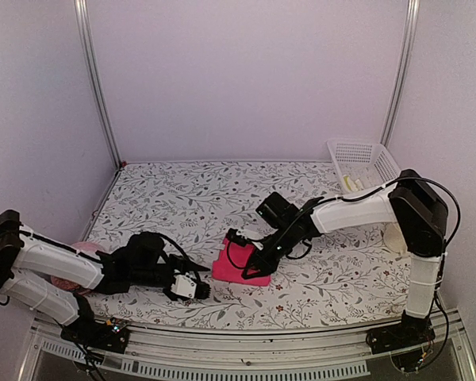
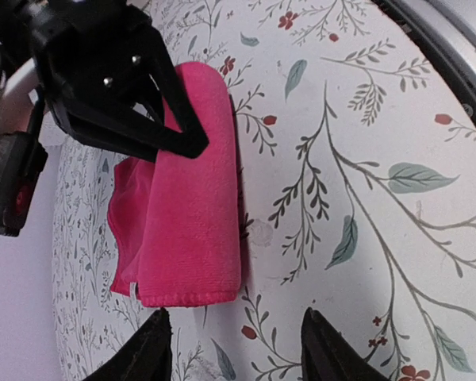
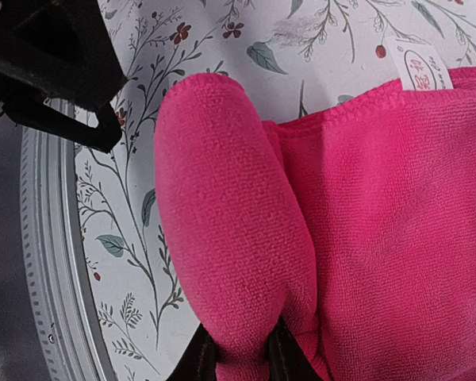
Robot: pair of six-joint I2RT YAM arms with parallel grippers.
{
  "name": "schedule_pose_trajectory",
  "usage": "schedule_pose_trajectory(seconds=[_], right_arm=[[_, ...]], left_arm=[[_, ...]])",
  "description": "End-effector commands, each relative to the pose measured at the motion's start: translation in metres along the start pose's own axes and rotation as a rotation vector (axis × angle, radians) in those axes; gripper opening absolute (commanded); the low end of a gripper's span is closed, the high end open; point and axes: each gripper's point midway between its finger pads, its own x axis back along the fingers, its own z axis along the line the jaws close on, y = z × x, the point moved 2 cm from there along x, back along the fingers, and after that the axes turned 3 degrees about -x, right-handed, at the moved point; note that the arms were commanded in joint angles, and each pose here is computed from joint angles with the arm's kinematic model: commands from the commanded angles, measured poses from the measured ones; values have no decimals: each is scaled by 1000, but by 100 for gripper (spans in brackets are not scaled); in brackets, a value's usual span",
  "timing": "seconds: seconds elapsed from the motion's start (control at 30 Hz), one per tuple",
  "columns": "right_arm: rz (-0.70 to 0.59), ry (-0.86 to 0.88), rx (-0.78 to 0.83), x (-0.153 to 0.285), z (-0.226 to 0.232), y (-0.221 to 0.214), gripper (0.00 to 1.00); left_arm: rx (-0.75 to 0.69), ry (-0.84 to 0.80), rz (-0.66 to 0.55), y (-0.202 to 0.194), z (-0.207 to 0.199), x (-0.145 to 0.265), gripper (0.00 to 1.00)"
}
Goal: Roll the towels
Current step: Roll the towel at the center of the board.
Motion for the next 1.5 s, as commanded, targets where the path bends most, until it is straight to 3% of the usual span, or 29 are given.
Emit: schedule_pose_trajectory(seconds=[0.0, 0.73, 1.03, 1.13, 1.47], right_arm=[[78, 70, -146, -9, -10, -21, 21], [87, 80, -167, -18, -33, -24, 22], [74, 76, -150, -13, -36, -22, 28], [50, 60, -119, -3, -33, -15, 33], [-65, -94, 39, 56, -17, -7, 50]], left_arm=[[-88, 81, 3, 9, 8, -5, 56], [-65, 88, 125, 7, 19, -56, 56], [-54, -18, 202, -8, 3, -68, 12], [-33, -104, 222, -10, -7, -68, 2], [153, -375, 226, -4, -17, -66, 0]])
